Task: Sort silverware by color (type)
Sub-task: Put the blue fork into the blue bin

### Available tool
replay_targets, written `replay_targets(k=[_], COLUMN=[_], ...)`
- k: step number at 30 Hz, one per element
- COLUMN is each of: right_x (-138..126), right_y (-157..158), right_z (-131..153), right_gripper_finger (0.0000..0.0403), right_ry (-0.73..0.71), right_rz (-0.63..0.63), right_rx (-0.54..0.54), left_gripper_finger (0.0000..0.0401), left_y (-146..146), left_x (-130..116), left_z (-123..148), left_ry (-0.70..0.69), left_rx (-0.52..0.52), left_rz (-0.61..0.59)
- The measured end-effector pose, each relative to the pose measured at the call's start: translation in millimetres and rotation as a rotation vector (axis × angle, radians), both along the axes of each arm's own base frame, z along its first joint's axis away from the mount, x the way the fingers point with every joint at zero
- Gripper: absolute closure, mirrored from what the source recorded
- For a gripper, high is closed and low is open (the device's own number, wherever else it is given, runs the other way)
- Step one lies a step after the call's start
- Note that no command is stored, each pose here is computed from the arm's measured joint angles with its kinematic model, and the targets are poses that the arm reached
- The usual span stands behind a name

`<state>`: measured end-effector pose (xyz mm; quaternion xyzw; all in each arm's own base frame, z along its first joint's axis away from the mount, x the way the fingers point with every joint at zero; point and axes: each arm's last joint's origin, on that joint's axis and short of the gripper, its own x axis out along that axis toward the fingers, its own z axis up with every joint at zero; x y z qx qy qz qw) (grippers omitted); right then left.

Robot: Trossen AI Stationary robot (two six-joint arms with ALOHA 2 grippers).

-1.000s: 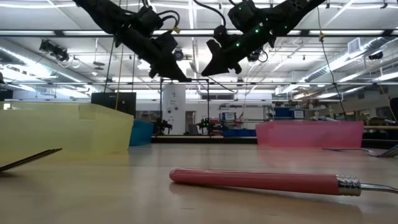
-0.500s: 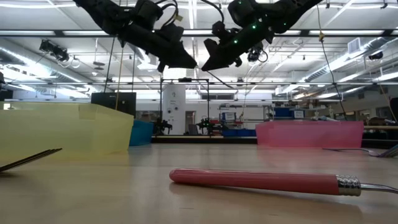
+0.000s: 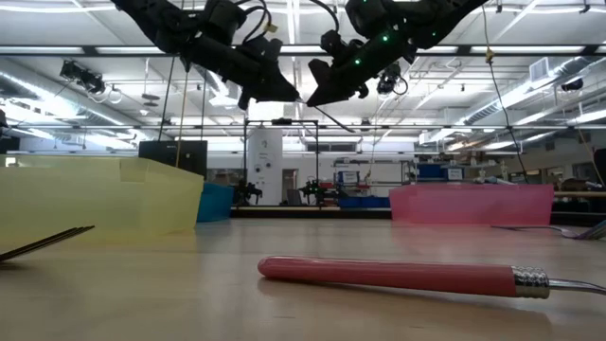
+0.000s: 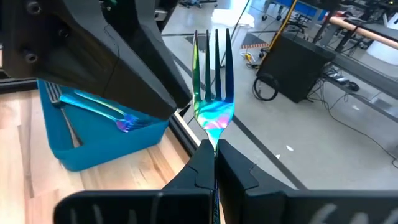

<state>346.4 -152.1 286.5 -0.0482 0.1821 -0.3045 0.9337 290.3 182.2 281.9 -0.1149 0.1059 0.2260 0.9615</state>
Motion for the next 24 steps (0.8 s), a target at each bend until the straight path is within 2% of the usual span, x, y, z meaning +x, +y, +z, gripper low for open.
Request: replay_targets(k=[4,24], right_x=[1.5,0.5], right_y=[3.3,2.3], right_z=[0.0,-1.4], right_gripper_finger=[0.0394,0.0394], right_ry=[-0.002,0.018], right_rz=[0.02,-0.014], right_rx=[0.004,-0.004], left_gripper_finger=[0.0319,0.0319], left_y=[1.1,4.9], left_x=[-0.5,-3.3], left_z=[0.2,-0.7], left_ry=[0.004,0.011], left_rx=[0.011,0.002], left_rz=[0.041,0.042])
